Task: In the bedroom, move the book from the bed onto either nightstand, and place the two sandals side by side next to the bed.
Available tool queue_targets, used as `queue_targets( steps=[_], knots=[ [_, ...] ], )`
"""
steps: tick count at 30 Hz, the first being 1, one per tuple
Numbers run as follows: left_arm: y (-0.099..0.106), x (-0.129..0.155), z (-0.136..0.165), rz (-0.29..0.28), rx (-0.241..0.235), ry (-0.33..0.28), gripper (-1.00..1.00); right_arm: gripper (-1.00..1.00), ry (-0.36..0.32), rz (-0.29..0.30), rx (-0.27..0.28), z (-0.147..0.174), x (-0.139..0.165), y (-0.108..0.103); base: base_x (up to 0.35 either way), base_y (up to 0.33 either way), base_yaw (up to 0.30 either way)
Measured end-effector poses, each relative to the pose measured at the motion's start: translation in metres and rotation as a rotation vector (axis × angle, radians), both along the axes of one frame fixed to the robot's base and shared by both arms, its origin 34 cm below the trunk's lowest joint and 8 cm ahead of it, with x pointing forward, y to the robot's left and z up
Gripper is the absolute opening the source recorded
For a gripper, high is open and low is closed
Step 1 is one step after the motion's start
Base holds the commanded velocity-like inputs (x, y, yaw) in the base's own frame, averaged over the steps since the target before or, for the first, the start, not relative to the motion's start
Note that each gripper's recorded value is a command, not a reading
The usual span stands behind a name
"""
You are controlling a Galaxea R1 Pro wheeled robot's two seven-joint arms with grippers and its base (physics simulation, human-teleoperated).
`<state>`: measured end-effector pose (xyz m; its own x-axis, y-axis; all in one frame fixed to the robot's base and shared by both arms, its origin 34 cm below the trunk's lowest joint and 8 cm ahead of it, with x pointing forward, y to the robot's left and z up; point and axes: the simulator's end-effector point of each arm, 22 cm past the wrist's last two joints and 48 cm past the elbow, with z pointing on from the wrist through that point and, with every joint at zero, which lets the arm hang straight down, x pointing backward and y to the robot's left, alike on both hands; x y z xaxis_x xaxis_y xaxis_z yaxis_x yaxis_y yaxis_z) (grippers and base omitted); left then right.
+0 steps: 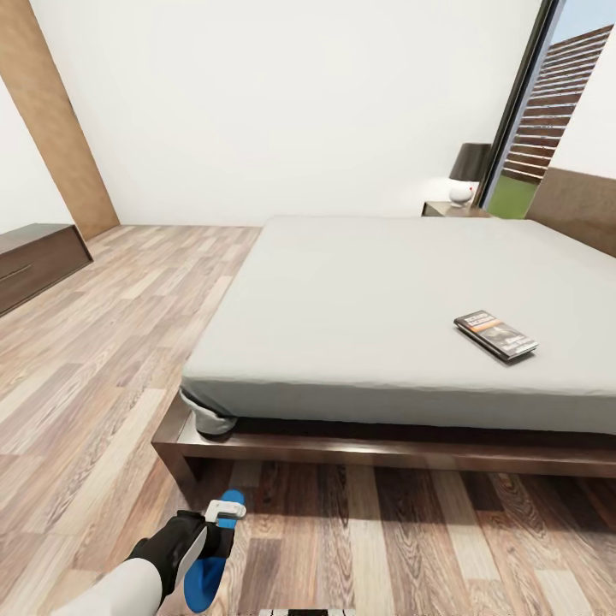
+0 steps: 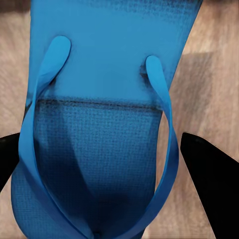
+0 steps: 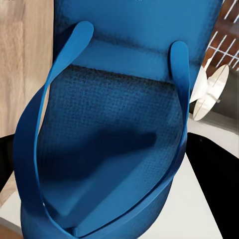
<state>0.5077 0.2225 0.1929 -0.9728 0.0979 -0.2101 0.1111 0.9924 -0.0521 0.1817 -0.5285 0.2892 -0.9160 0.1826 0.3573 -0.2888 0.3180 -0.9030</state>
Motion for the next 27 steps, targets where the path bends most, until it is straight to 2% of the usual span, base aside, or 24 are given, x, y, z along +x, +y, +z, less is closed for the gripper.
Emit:
queue_targets(
  steps=[15, 18, 27],
  knots=[
    [0.0, 0.001, 0.0, 0.0, 0.001, -0.003, -1.0, -1.0, -0.003, 0.001, -0.003, 0.001, 0.001, -0.002, 0.0, 0.0, 0.0],
    [-0.004, 0.015, 0.008, 0.006, 0.005, -0.023, -1.0, -1.0, -0.033, 0.004, -0.004, 0.0, 0.016, 0.0, 0.0, 0.0, 0.0],
    [-0.002, 0.027, 0.014, 0.009, 0.008, -0.051, -1.0, -1.0, -0.034, 0.001, -0.003, 0.0, 0.016, 0.0, 0.0, 0.0, 0.0]
  ],
)
